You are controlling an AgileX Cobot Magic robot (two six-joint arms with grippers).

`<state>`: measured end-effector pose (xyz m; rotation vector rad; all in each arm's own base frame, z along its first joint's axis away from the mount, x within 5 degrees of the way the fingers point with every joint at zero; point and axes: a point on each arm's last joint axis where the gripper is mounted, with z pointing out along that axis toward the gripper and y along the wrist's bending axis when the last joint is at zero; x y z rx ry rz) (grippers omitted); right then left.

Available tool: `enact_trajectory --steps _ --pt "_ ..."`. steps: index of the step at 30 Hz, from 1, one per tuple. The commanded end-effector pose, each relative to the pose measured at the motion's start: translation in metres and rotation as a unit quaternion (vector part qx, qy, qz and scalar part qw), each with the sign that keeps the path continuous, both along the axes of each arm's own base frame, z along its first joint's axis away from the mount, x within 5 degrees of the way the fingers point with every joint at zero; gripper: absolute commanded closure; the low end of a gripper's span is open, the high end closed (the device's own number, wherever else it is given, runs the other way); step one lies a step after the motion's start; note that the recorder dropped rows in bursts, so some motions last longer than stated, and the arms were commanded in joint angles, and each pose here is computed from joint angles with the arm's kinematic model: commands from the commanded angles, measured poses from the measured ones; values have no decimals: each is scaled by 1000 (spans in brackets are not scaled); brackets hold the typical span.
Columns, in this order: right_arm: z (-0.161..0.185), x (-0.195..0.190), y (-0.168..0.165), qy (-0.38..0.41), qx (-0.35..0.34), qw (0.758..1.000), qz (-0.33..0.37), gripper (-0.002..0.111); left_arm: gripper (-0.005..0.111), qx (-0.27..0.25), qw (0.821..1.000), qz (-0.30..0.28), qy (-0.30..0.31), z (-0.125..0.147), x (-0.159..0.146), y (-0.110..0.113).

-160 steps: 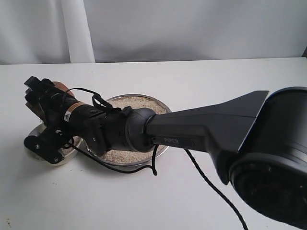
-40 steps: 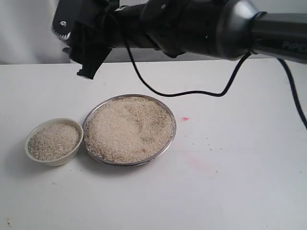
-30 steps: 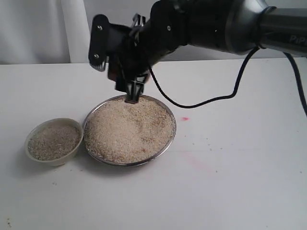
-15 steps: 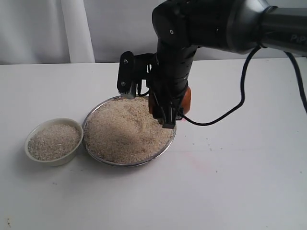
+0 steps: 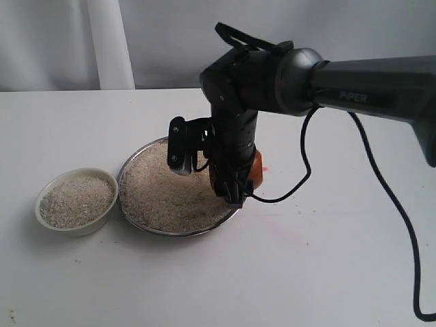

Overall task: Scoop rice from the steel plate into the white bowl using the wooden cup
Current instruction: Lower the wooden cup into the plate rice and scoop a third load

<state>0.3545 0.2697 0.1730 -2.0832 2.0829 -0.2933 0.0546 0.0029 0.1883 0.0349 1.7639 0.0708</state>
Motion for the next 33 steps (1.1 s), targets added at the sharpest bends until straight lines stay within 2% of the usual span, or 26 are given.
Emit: enact_trajectory --steps 1,15,33 --pt "-10 4 -2 -7 -33 999 13 108 107 -6 1000 -2 -5 0 0 -1" --pt "-41 9 5 8 -39 999 33 108 107 -6 1000 -2 -5 0 0 -1" --pt "-43 6 20 23 40 997 58 108 107 -6 1000 -2 -5 0 0 -1"
